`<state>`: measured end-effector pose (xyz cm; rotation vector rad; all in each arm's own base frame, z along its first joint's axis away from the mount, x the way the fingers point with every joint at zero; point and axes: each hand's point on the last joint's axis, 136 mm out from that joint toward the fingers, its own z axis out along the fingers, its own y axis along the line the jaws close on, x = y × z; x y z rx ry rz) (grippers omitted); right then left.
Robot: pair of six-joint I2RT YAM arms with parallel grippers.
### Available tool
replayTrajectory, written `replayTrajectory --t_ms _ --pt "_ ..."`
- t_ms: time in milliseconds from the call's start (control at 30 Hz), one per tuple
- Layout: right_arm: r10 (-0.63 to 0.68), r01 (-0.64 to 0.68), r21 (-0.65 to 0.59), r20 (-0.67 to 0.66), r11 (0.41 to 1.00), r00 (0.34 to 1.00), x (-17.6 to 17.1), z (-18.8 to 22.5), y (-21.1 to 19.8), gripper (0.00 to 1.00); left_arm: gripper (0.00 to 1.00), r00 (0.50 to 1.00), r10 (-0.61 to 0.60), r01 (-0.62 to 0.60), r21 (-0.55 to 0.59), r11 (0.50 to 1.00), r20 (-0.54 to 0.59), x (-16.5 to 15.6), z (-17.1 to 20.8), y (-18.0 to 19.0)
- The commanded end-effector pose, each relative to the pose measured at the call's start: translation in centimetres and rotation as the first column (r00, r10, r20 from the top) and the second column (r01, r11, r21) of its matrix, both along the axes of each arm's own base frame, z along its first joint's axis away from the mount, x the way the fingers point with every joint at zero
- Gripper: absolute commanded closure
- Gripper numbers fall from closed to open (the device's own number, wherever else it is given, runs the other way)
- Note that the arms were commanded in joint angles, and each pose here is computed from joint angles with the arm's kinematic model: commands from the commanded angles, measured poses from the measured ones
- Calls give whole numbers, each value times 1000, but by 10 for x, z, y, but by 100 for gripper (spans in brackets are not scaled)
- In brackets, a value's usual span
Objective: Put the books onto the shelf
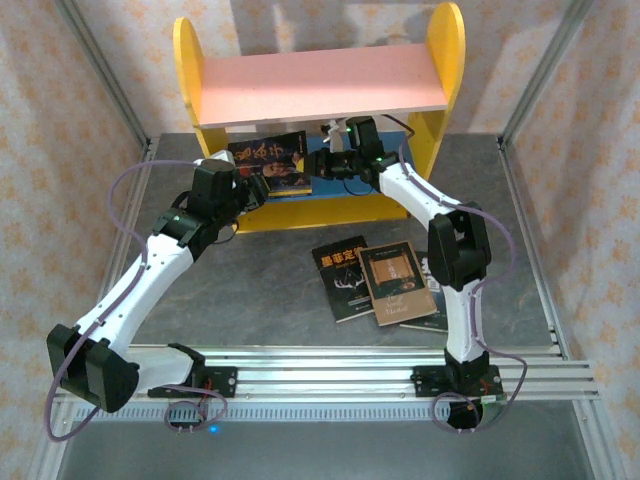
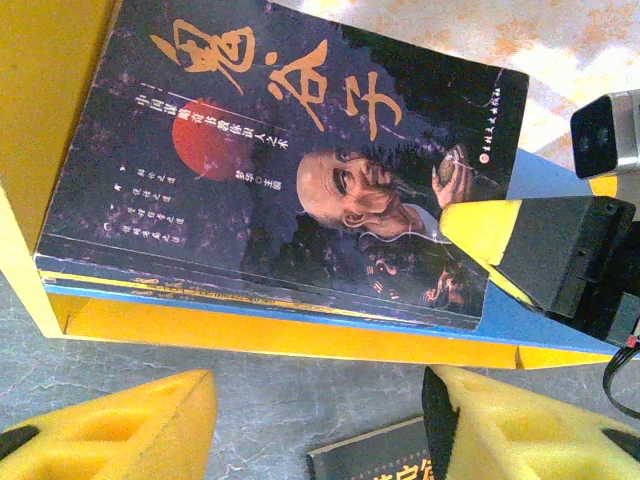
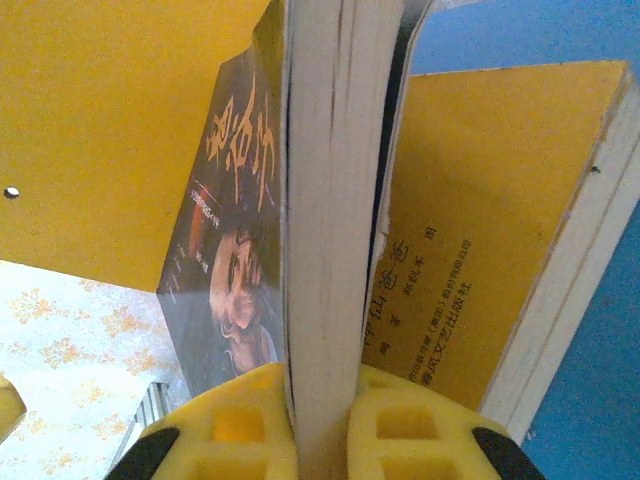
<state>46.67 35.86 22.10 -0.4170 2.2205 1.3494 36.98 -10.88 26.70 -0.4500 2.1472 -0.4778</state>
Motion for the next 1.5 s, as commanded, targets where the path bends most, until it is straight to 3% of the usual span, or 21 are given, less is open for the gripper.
replayTrajectory --t_ms 0,233,500,1000,1467 --pt "15 -16 15 82 1000 997 7 18 6 88 43 1000 4 -4 -2 1000 8 0 -1 1" --pt "11 -12 3 68 1000 998 9 12 6 74 43 1000 4 -4 -2 1000 6 0 -1 2" --pt "-1 2 -14 61 1000 998 11 9 4 64 43 1000 16 -15 7 1000 0 -4 -3 6" --pt "-90 102 -147 88 984 992 13 6 -18 42 43 1000 20 -20 12 1000 -1 -8 -3 8" --pt "-107 123 -174 100 977 989 5 13 -27 36 43 1000 27 -27 24 999 -4 -10 -4 10"
